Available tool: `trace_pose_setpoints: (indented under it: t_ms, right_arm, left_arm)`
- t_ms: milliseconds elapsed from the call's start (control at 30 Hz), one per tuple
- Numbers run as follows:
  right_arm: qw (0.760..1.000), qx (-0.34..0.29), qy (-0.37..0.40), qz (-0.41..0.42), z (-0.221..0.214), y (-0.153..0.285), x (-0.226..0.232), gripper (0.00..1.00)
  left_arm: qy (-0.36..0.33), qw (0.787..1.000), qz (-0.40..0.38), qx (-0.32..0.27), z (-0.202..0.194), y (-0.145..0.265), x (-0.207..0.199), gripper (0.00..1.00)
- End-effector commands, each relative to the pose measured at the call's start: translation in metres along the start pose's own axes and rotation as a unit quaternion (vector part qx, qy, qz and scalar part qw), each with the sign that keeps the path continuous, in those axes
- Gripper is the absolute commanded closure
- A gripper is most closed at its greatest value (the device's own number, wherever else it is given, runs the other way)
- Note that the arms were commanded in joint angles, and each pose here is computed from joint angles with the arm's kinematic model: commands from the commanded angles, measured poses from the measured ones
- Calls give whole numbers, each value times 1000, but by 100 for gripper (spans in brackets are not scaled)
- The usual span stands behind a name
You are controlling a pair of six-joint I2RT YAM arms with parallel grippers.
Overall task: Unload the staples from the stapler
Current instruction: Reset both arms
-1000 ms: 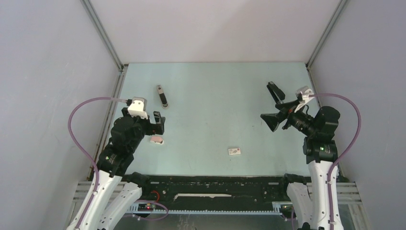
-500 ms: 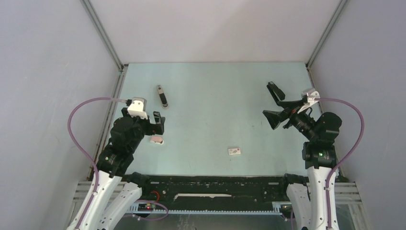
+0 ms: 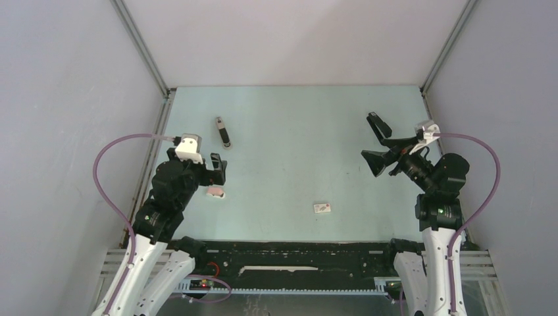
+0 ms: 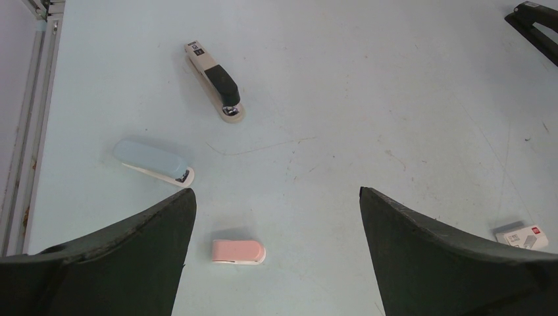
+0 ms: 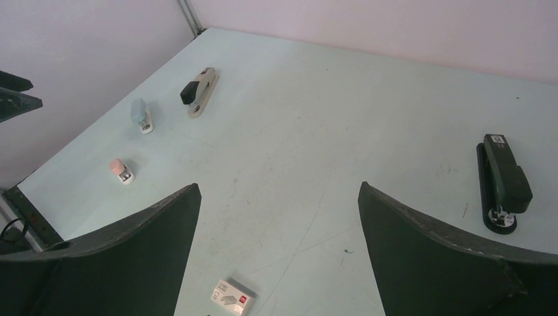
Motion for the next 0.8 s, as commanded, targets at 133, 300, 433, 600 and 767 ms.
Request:
trace_pose_setpoints:
  t_ms: [133, 300, 433, 600, 767]
  right_arm:
    - [999, -30, -16, -20, 8, -1, 0, 0]
    - [999, -31, -17, -21, 8, -1, 0, 0]
    - [999, -34, -20, -25, 9, -1, -1, 0]
    - [999, -34, -21, -28, 9, -1, -2, 0]
    - [999, -33, -22, -28, 9, -2, -2, 0]
  left_arm:
    - [-10, 1000, 4, -5, -2, -1, 2, 0]
    - [-10, 1000, 4, -5, -2, -2, 2, 0]
    - [-10, 1000, 5, -5, -2, -1, 2, 0]
    - [-10, 1000, 6, -5, -2, -1, 2, 0]
    - [-10, 1000, 7, -4, -2, -1, 2, 0]
Point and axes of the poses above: each gripper's point midway between its finger pads, its own y axis back along the fingers, its own x axis along the line the jaws close on, z = x × y, the point moved 8 cm from there along y, back along the fingers, and after that the axes turned 13 degrees about -y, right-handed, at the moved point
